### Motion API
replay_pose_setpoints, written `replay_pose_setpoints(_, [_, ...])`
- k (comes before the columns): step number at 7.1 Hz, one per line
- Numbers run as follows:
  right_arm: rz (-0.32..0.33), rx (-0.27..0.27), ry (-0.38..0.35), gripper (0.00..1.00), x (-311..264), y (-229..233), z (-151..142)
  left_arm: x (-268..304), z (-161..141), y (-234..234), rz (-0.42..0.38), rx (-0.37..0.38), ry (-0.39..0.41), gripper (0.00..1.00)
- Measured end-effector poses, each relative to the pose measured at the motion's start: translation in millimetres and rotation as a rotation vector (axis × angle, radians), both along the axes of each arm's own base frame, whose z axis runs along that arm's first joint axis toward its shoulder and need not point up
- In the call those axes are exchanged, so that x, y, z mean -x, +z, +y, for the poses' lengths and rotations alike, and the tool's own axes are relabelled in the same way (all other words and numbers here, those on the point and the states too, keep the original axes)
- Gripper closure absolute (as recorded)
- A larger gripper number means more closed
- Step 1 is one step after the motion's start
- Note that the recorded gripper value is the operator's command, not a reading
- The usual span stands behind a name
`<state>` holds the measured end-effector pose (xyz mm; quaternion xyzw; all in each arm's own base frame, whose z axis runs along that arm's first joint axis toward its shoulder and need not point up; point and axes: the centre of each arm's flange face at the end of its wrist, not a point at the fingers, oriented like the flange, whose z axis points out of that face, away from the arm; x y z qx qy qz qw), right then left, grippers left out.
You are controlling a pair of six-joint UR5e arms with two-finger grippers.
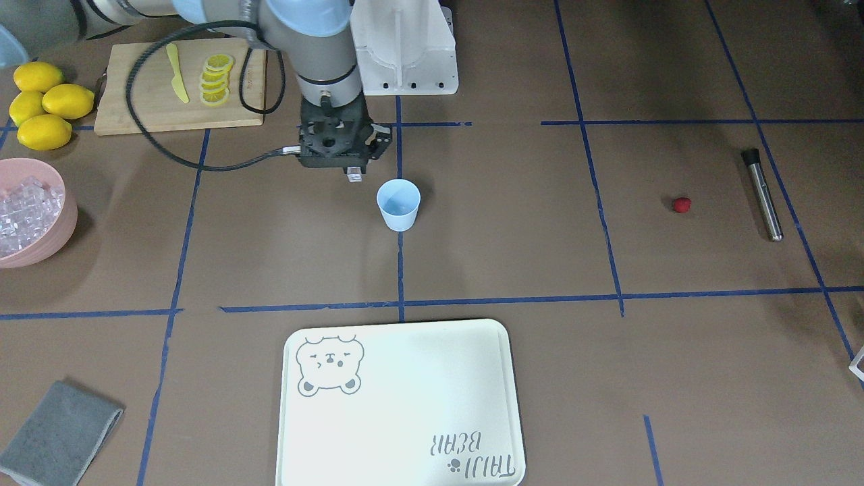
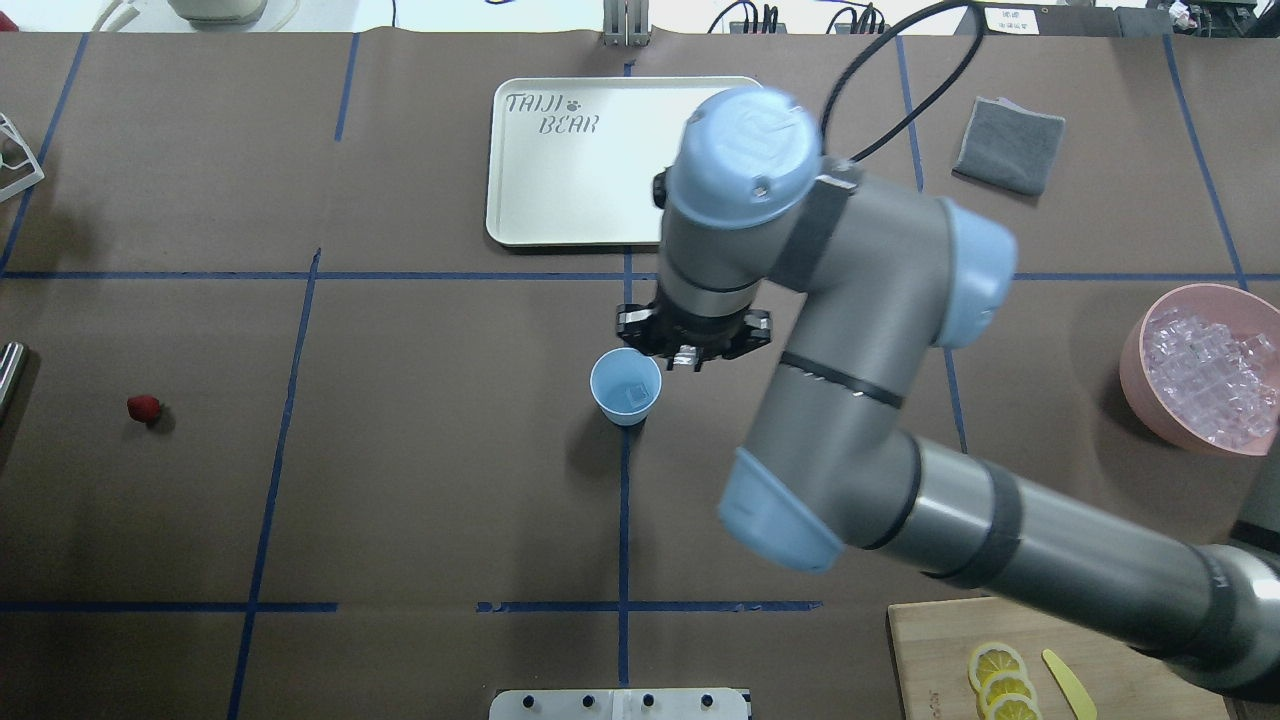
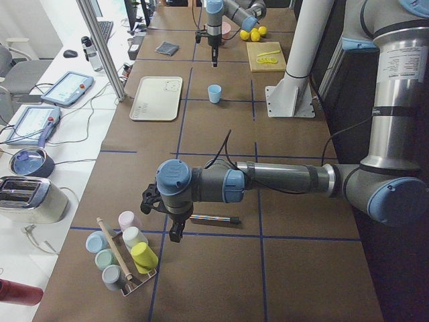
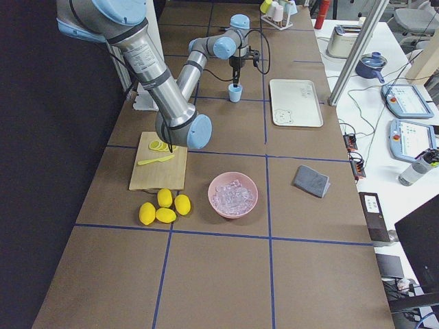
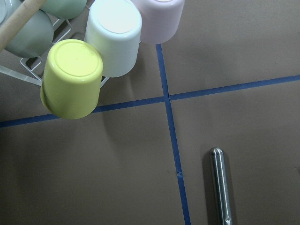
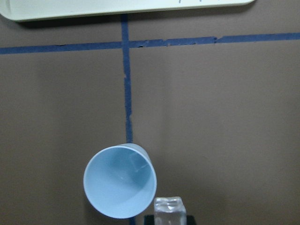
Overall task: Mash ice and strawberries in cup
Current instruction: 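Carry the ice cube with the right gripper over the cup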
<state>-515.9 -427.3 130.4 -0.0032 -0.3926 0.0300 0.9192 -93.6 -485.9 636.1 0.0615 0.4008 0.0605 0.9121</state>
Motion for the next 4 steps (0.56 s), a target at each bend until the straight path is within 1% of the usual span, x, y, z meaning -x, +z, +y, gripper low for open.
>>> replay_pose_setpoints(2, [0.011, 0.009, 0.017, 1.0, 36.3, -6.9, 0.9, 0.0, 0.3, 0.8, 0.0, 0.0, 0.001, 0.0])
replay_pose_setpoints(4, [0.016, 0.008, 0.022, 0.99, 52.4, -6.7, -5.8, 0.0, 0.1, 0.5, -0.001, 0.0, 0.0, 0.0])
